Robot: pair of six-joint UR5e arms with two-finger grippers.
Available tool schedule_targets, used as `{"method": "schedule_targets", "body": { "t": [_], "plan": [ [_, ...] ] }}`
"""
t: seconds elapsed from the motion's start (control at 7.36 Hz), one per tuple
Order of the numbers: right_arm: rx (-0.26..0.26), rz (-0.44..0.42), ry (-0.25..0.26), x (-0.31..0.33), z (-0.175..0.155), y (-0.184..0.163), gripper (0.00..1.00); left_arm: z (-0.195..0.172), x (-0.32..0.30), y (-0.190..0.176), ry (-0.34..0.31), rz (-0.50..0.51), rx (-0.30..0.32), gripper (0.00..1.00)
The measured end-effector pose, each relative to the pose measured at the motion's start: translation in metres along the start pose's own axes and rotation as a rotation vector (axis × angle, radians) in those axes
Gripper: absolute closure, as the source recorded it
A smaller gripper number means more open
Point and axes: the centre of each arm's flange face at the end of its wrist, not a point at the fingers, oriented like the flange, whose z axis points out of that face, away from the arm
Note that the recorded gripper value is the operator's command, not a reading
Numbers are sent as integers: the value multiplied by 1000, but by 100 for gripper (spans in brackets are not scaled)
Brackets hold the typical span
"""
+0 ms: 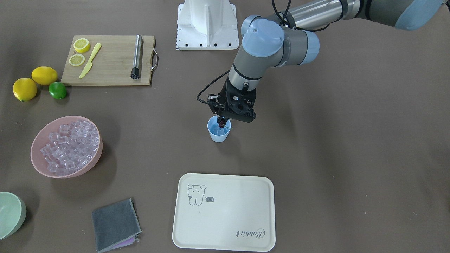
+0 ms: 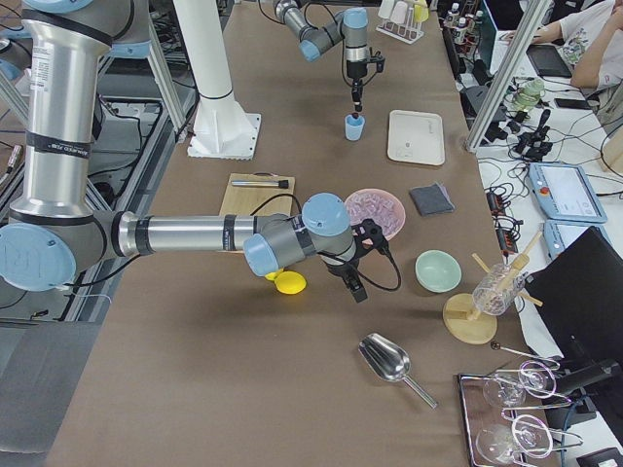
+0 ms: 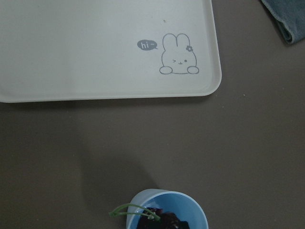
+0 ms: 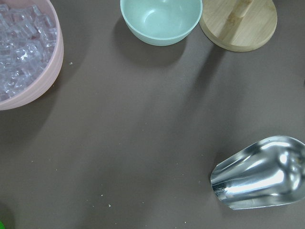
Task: Put ice and cherries in cup
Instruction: 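Lift the cherries with the left gripper and carry them over the cup, then lower the cherries into the cup and open the left gripper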
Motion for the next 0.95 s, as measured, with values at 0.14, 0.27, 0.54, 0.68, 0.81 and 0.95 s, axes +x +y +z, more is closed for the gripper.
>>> {"method": "schedule_targets", "body": {
  "t": [0.14, 0.27, 0.54, 0.68, 0.81, 0.95],
  "plan": [
    [0, 0, 0, 0, 0, 0, 1, 0, 2, 3, 4, -6, -1, 100],
    [0, 0, -1, 0, 0, 0, 1, 0, 3, 5, 5, -8, -3, 100],
    [1, 0, -1, 0, 0, 0, 1, 7, 5, 12, 0, -2, -6, 100],
    [1, 1, 0, 0, 0, 0, 1, 12, 9, 18, -5, 5, -2, 100],
    [1, 0, 1, 0, 0, -1, 1, 14, 12, 22, -6, 10, 1, 100],
    [0, 1, 1, 0, 0, -1, 1, 14, 13, 24, -5, 12, 3, 100]
  ]
}}
